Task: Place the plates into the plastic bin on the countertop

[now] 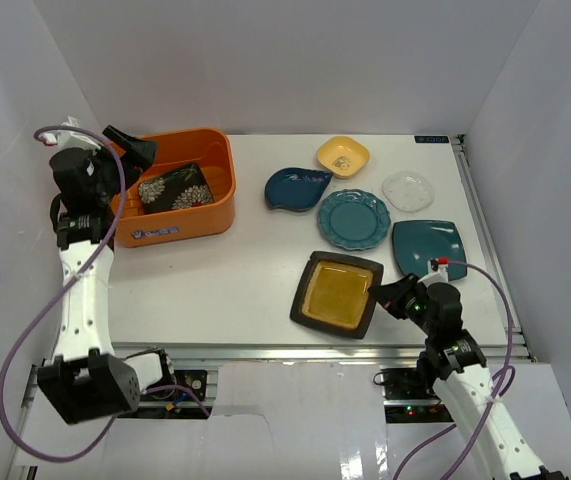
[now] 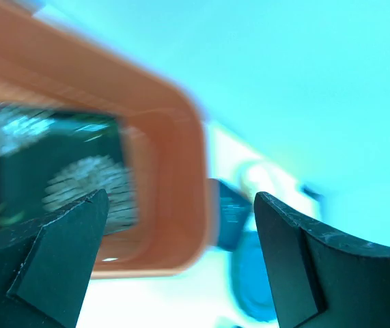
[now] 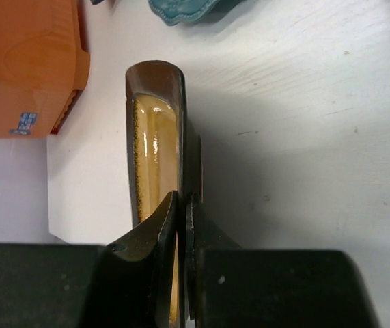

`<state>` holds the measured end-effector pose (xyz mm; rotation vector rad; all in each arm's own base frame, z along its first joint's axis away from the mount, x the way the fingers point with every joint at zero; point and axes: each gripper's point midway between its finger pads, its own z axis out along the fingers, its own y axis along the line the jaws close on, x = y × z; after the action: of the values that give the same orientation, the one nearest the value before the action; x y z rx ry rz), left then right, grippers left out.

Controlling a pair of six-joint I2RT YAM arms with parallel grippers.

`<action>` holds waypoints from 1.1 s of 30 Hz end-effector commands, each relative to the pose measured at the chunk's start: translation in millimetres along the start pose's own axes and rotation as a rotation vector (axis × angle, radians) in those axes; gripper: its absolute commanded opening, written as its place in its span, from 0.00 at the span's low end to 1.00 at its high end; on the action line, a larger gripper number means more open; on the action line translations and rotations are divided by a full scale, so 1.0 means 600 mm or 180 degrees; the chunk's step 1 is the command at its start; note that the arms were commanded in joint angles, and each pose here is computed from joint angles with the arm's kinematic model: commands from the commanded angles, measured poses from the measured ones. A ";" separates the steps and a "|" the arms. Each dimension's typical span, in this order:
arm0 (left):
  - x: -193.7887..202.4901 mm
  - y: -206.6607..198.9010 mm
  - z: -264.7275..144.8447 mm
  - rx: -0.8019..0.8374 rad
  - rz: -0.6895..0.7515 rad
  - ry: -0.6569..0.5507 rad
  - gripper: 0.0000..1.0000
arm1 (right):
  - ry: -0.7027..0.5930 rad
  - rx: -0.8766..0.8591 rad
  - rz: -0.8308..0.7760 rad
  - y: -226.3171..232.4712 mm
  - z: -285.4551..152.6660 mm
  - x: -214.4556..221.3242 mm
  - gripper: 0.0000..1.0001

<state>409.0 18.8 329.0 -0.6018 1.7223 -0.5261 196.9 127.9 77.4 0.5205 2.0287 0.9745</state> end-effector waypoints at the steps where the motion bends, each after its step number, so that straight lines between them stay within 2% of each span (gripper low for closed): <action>1: -0.028 -0.129 -0.104 0.0893 0.0128 -0.0128 0.98 | -0.0220 -0.0991 -0.0314 0.167 -0.036 -0.070 0.08; 4: 0.015 -0.185 -0.179 0.1424 0.0213 0.0061 0.96 | -0.0292 -0.1360 -0.0393 0.242 -0.057 -0.104 0.08; 6: 0.062 -0.213 -0.220 0.1810 0.0238 0.0387 0.95 | -0.0305 -0.1532 -0.0440 0.278 -0.062 -0.120 0.08; 8: 0.120 -0.214 -0.246 0.2013 0.0220 0.0744 0.94 | -0.0343 -0.1707 -0.0495 0.323 -0.067 -0.145 0.08; 9: 0.162 -0.199 -0.253 0.2054 0.0168 0.1025 0.94 | -0.0290 -0.1771 -0.0521 0.337 -0.067 -0.148 0.08; 10: 0.183 -0.190 -0.256 0.2066 0.0130 0.1160 0.94 | -0.0363 -0.1931 -0.0590 0.371 -0.079 -0.167 0.08; 13: 0.259 -0.145 -0.253 0.2061 0.0040 0.1626 0.96 | -0.0226 -0.2104 -0.0541 0.410 -0.059 -0.184 0.08; 15: 0.289 -0.128 -0.248 0.2089 0.0009 0.1800 0.98 | -0.0133 -0.2212 -0.0527 0.428 -0.055 -0.187 0.08; 17: 0.326 -0.117 -0.250 0.2240 -0.0145 0.2135 0.98 | -0.0057 -0.2334 -0.0485 0.449 -0.047 -0.195 0.08; 20: 0.348 -0.136 -0.248 0.2451 -0.0204 0.2316 0.98 | 0.0056 -0.2459 -0.0474 0.465 -0.040 -0.196 0.08; 25: 0.359 -0.196 -0.256 0.2888 -0.0202 0.2393 0.98 | 0.0224 -0.2492 -0.0496 0.475 -0.024 -0.180 0.08; 31: 0.399 -0.204 -0.223 0.2790 -0.0230 0.2508 0.98 | 0.0469 -0.2610 -0.0442 0.480 -0.014 -0.151 0.08; 33: 0.409 -0.204 -0.209 0.2715 -0.0221 0.2504 0.93 | 0.0542 -0.2648 -0.0402 0.479 -0.013 -0.143 0.08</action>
<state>243.7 -221.5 241.1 0.1777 1.9930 -1.6182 261.2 241.5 277.3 -0.0009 1.8081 1.5652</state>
